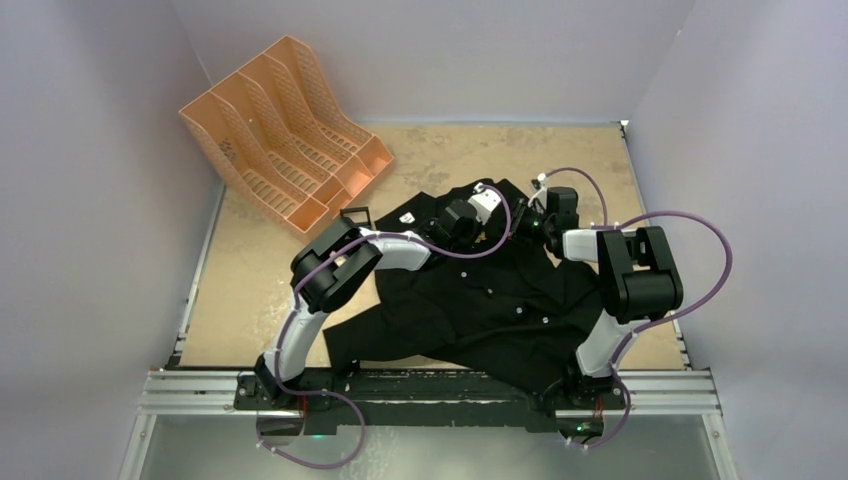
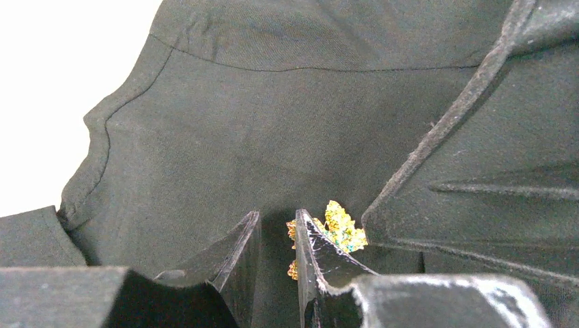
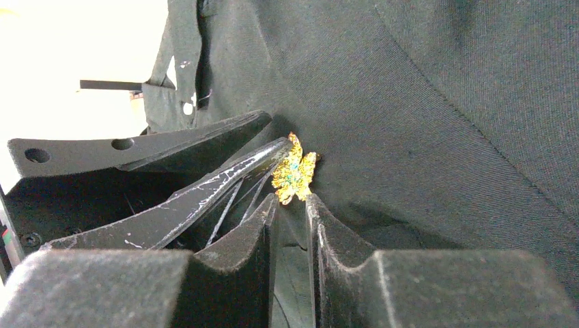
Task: Remove the brooch from the garment
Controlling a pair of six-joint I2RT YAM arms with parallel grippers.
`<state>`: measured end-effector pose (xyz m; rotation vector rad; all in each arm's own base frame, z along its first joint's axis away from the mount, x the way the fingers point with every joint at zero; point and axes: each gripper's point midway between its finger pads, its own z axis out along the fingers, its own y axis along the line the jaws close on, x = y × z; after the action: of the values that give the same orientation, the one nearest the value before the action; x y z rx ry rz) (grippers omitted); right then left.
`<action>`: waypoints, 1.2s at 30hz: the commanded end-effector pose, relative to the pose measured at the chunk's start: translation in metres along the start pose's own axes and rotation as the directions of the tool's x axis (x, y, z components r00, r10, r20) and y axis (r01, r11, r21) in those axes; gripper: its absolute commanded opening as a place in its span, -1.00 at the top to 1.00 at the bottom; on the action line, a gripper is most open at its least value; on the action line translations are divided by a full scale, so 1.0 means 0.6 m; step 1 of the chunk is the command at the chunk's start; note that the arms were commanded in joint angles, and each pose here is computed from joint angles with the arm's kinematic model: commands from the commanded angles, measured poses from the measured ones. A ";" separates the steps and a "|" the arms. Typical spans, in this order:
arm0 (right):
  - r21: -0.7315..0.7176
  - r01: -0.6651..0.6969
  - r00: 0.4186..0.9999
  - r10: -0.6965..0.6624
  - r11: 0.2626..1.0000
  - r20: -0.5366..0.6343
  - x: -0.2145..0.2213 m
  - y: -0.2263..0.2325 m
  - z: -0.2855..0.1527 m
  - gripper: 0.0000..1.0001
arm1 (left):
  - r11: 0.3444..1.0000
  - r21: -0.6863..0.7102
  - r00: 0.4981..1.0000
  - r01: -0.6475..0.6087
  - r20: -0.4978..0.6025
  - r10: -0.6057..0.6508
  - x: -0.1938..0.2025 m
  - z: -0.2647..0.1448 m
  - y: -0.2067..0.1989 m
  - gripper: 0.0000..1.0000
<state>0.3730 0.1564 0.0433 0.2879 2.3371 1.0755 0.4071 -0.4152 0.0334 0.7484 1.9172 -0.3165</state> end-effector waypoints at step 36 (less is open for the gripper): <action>-0.121 0.005 0.999 -0.011 0.993 -0.046 0.011 0.031 0.018 0.62 | 0.995 0.047 0.995 0.089 0.040 -0.091 -0.009 -0.012 -0.009 0.53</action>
<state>0.3653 0.1714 0.0308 0.2629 2.3633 1.1816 0.4072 -0.4188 0.0298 0.6914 1.9173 -0.3834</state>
